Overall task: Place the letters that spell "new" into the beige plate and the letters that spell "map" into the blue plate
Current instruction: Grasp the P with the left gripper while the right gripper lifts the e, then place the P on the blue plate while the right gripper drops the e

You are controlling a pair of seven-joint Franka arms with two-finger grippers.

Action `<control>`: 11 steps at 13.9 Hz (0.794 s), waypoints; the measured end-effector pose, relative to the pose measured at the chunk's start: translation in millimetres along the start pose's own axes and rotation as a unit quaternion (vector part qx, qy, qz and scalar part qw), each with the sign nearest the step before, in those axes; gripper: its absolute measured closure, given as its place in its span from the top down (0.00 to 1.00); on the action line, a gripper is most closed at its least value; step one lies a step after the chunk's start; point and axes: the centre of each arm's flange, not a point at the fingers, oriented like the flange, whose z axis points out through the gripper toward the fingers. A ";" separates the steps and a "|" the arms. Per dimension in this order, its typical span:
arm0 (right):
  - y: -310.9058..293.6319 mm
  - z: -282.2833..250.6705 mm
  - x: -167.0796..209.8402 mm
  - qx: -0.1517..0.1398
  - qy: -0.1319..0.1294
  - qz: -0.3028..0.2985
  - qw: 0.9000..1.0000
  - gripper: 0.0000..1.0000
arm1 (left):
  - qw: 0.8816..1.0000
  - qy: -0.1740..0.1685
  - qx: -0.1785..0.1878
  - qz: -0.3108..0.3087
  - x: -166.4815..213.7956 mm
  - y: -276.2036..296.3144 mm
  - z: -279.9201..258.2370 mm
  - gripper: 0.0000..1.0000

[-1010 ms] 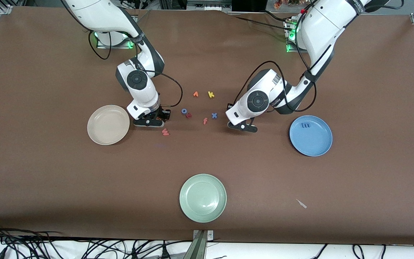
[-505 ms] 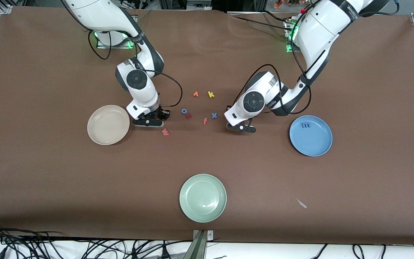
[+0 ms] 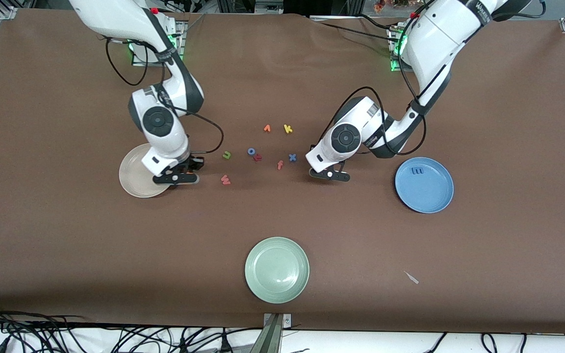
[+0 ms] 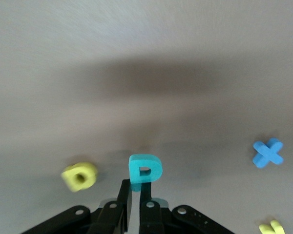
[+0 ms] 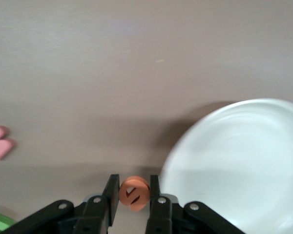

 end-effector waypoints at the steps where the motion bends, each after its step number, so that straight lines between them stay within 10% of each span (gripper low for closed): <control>1: 22.6 -6.5 3.6 -0.007 -0.006 -0.018 1.000 0.29 | 1.000 -0.009 0.014 -0.004 1.2 -4.4 -23.4 0.10; 6: 100.4 11.4 -4.5 -0.020 -0.009 -0.046 0.999 0.29 | 0.996 -0.032 0.079 -0.006 22.6 -94.2 -86.6 0.10; 11: 82.7 21.6 -16.7 -0.012 0.008 -0.043 0.999 0.63 | 0.991 -0.084 0.103 -0.014 36.3 -197.4 -62.3 0.10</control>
